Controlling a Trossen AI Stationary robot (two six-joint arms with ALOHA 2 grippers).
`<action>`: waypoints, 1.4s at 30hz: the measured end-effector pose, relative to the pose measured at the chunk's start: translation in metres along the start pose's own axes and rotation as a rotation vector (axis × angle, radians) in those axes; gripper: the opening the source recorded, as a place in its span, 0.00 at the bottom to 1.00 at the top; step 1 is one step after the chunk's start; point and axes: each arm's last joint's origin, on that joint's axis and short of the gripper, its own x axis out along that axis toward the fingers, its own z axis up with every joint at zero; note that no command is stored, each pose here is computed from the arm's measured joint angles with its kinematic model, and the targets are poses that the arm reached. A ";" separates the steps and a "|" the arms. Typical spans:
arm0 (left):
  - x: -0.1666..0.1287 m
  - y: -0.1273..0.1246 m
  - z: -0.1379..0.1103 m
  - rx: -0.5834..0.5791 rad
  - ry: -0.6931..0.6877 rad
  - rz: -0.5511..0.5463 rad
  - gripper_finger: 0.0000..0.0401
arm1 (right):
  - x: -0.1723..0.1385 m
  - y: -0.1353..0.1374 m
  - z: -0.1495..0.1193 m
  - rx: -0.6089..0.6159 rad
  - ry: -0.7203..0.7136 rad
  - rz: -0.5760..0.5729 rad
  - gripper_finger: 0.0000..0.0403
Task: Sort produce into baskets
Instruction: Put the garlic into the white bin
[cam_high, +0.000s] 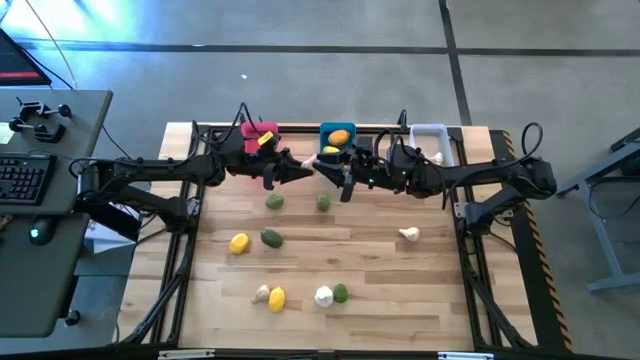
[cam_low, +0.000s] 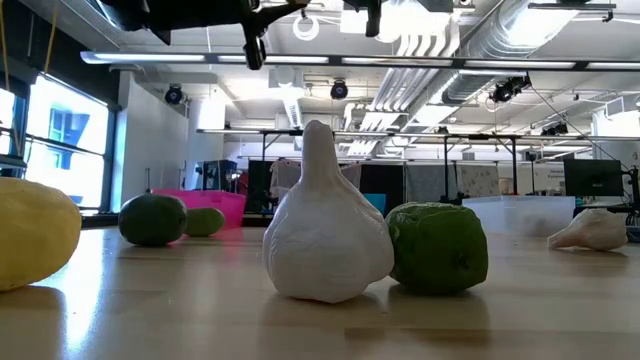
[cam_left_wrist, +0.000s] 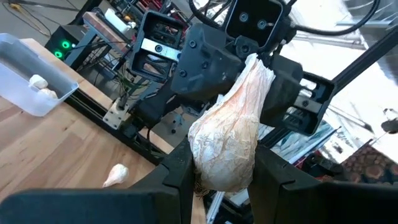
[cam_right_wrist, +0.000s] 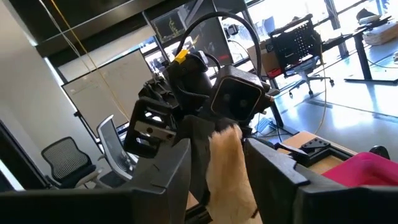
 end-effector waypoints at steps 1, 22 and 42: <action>0.000 -0.001 0.001 -0.007 -0.008 -0.008 0.22 | 0.000 0.000 0.000 0.000 -0.002 -0.004 0.35; 0.024 -0.007 0.013 -0.017 -0.005 -0.037 0.22 | 0.000 0.003 0.003 -0.008 -0.048 -0.013 0.45; 0.030 0.002 0.009 0.040 0.025 -0.024 0.32 | 0.000 0.000 0.006 -0.077 -0.084 -0.050 0.01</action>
